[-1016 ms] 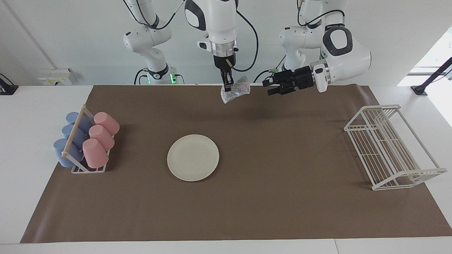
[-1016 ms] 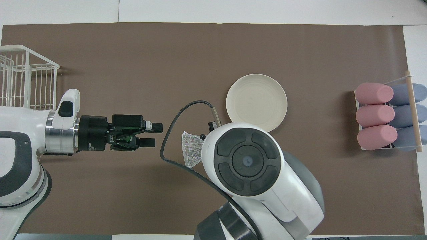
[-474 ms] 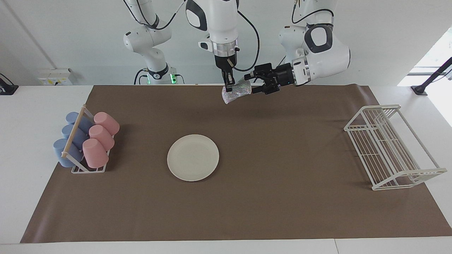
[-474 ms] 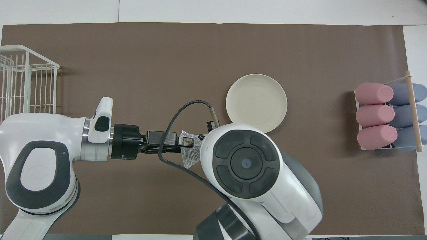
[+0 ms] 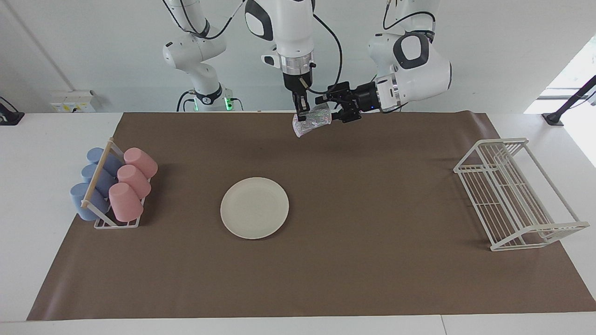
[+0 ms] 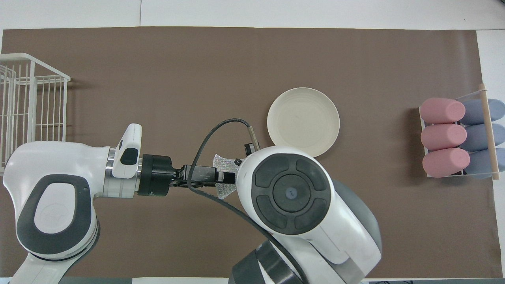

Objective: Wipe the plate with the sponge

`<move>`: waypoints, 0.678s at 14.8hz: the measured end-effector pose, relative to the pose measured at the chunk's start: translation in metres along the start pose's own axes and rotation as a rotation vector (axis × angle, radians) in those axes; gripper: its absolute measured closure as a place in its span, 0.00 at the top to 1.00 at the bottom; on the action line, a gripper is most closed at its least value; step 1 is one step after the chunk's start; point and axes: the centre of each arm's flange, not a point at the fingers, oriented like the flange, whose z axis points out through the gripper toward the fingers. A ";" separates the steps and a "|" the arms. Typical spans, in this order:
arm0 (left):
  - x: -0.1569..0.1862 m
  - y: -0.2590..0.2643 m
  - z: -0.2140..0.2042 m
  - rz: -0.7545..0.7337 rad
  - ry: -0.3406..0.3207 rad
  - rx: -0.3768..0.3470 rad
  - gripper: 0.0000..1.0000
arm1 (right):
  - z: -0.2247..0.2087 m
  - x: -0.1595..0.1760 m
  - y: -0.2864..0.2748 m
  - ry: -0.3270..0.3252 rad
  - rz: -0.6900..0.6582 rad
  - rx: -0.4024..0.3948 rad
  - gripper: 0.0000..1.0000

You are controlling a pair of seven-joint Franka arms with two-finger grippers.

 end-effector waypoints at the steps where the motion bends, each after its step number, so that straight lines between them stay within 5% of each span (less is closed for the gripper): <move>1: 0.000 0.000 0.000 0.000 0.000 0.000 0.64 | 0.000 0.000 0.000 0.000 0.000 0.000 0.02; 6: -0.001 0.001 -0.001 -0.061 0.001 -0.001 0.10 | 0.000 0.000 0.000 0.000 0.000 0.000 0.02; 10: -0.001 0.001 -0.002 -0.078 0.003 -0.002 0.05 | -0.001 0.000 0.000 0.000 -0.008 0.004 0.08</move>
